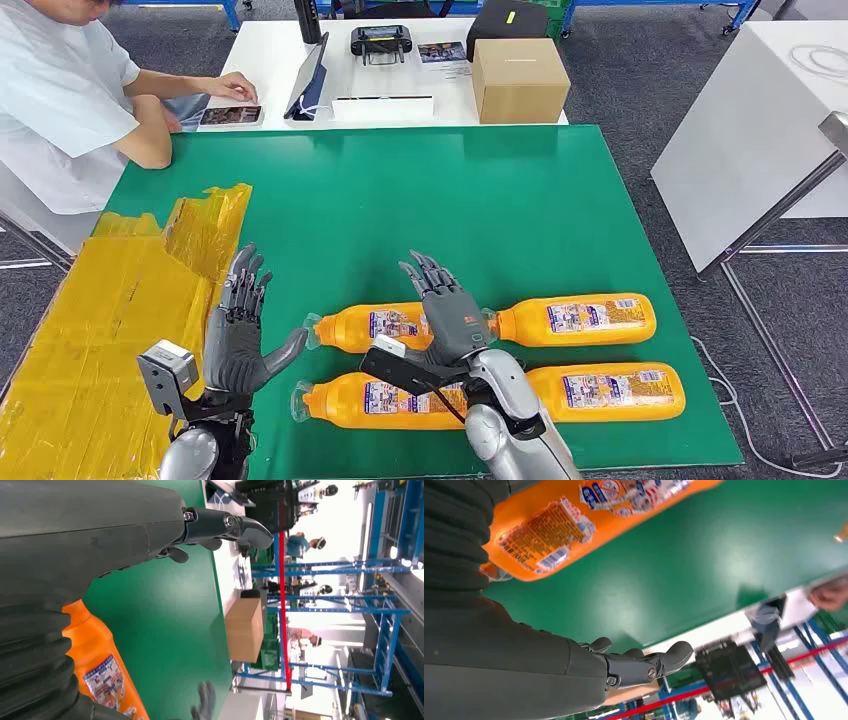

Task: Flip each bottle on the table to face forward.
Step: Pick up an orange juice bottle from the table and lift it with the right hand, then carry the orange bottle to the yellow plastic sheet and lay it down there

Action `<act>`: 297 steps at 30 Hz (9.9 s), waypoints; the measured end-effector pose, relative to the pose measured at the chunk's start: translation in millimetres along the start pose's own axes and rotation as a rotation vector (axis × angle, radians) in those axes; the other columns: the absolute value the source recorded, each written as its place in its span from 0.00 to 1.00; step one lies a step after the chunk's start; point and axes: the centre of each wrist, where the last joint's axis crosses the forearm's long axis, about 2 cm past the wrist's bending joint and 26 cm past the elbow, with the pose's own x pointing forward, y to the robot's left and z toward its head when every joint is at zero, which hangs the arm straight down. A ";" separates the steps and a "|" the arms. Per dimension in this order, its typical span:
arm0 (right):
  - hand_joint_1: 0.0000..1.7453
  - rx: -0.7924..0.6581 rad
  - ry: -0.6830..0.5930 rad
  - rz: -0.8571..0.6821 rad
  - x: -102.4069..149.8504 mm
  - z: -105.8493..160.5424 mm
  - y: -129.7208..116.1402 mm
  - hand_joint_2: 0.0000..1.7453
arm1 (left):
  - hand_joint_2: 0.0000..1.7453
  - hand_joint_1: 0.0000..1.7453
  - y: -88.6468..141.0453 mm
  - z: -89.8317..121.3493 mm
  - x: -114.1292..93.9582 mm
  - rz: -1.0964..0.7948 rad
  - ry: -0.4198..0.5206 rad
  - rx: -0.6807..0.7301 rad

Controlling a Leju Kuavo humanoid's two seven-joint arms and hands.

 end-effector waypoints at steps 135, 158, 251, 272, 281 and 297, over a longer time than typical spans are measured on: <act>1.00 -0.072 -0.356 -0.456 9.7 -10.1 8.8 1.00 | 1.00 0.00 -45.8 -23.8 1.5 0.270 -0.033 -0.360; 1.00 0.088 -0.473 -0.337 43.6 -6.1 30.4 1.00 | 1.00 0.07 -34.0 -22.4 -13.4 0.177 0.027 -0.254; 0.00 -0.615 -0.602 -0.758 49.8 44.3 -75.1 1.00 | 1.00 1.00 128.0 -75.4 -53.1 -1.901 0.230 -0.451; 0.00 -0.590 -0.593 -0.755 49.8 44.1 -75.1 1.00 | 1.00 0.00 167.7 -81.9 -58.6 -1.762 0.483 -0.503; 0.00 -0.582 -0.594 -0.764 49.7 43.9 -74.7 1.00 | 1.00 0.00 170.0 -81.7 -58.4 -1.615 0.529 -0.510; 0.00 -0.556 -0.584 -0.775 48.0 42.7 -70.9 1.00 | 1.00 0.00 167.1 -70.4 -58.6 -1.403 0.516 -0.509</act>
